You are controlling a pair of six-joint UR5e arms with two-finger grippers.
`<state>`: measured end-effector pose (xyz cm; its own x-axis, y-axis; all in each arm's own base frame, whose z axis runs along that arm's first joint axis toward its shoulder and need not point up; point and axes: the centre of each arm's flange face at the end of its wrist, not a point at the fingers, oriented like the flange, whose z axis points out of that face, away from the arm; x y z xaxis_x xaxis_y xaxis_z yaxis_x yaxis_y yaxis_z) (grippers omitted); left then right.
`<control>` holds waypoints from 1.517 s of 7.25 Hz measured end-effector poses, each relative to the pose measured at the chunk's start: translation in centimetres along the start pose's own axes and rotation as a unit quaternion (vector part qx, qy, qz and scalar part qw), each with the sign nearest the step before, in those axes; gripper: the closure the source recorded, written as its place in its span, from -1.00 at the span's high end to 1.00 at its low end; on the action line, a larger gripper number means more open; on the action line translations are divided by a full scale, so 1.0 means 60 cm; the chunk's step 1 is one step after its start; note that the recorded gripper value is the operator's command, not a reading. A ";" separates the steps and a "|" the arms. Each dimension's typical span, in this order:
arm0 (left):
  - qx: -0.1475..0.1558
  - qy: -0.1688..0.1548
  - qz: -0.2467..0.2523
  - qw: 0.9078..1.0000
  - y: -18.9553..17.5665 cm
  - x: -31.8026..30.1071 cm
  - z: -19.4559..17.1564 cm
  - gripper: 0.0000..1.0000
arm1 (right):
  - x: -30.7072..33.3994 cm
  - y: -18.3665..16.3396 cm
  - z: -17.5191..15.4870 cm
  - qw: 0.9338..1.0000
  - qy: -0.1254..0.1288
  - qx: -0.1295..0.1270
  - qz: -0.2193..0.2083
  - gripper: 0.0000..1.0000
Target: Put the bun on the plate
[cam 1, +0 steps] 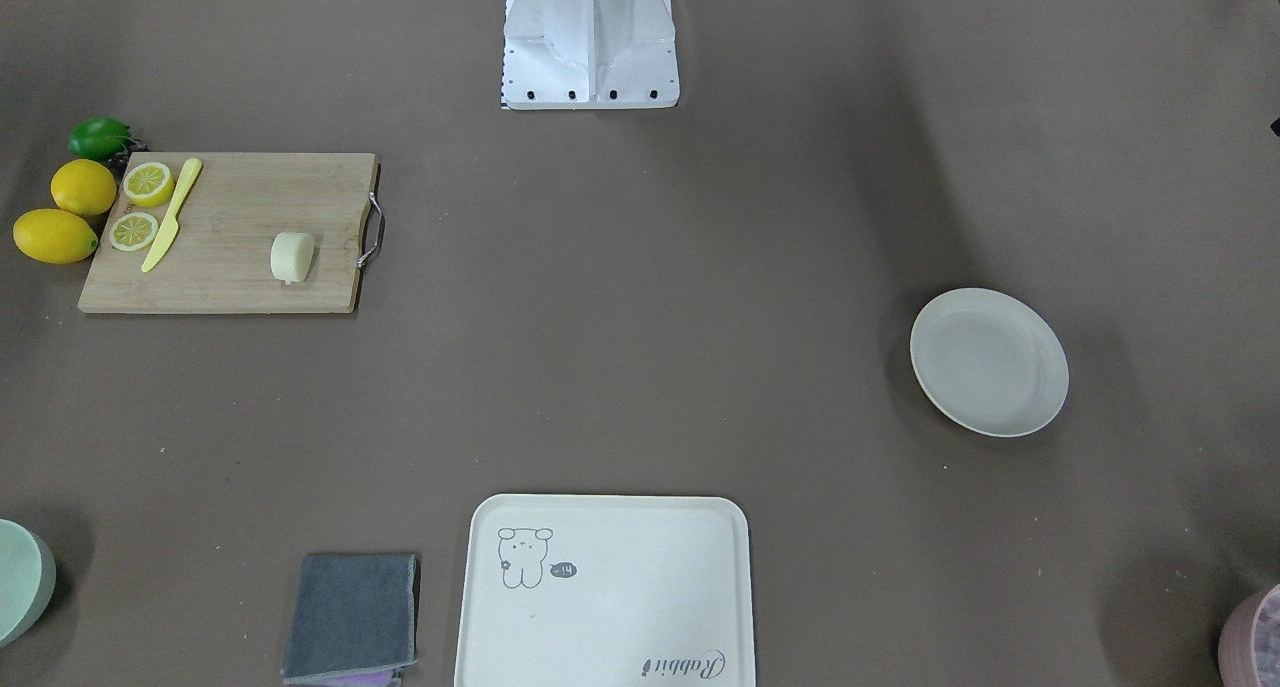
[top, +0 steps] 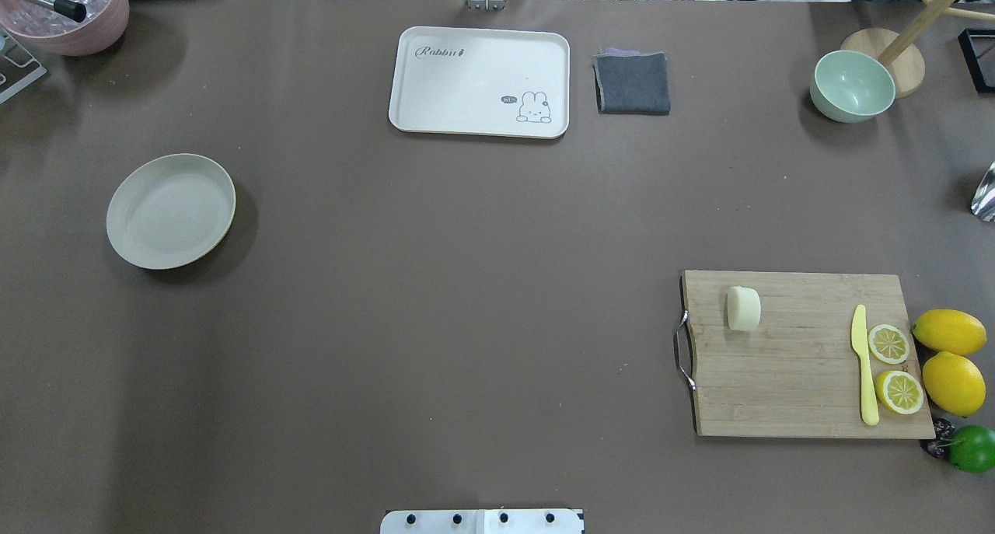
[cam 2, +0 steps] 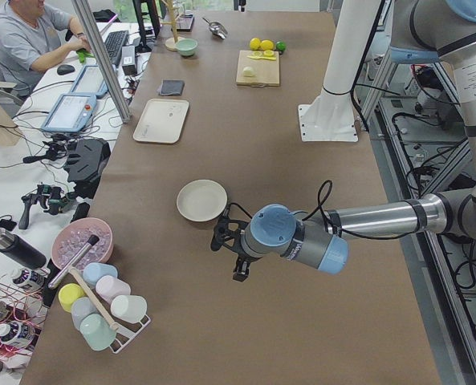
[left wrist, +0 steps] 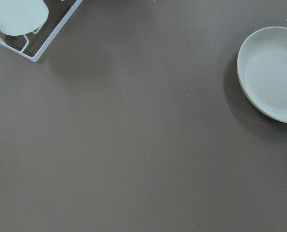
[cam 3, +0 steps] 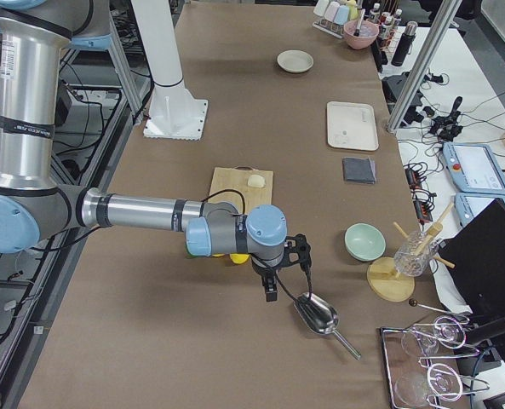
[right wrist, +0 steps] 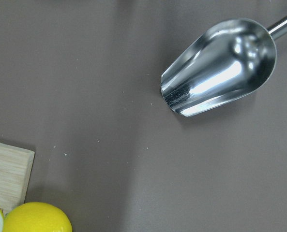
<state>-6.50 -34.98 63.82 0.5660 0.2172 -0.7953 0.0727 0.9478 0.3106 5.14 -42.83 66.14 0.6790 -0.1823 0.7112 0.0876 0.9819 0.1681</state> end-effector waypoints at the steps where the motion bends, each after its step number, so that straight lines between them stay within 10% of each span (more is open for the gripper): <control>1: 0.000 0.006 0.001 1.000 0.001 0.002 0.000 0.95 | -0.002 -0.001 -0.001 1.000 -0.002 0.002 -0.002 1.00; 11: -0.024 0.015 0.007 1.000 -0.059 0.023 0.075 0.96 | -0.024 0.035 0.006 0.998 0.002 0.031 -0.056 1.00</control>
<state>-2.28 -39.06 63.98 0.5422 0.2366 -0.8062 0.0244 0.9547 0.2965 4.09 -40.50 65.72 0.6710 -0.2905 0.6822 0.1182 0.9502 0.2883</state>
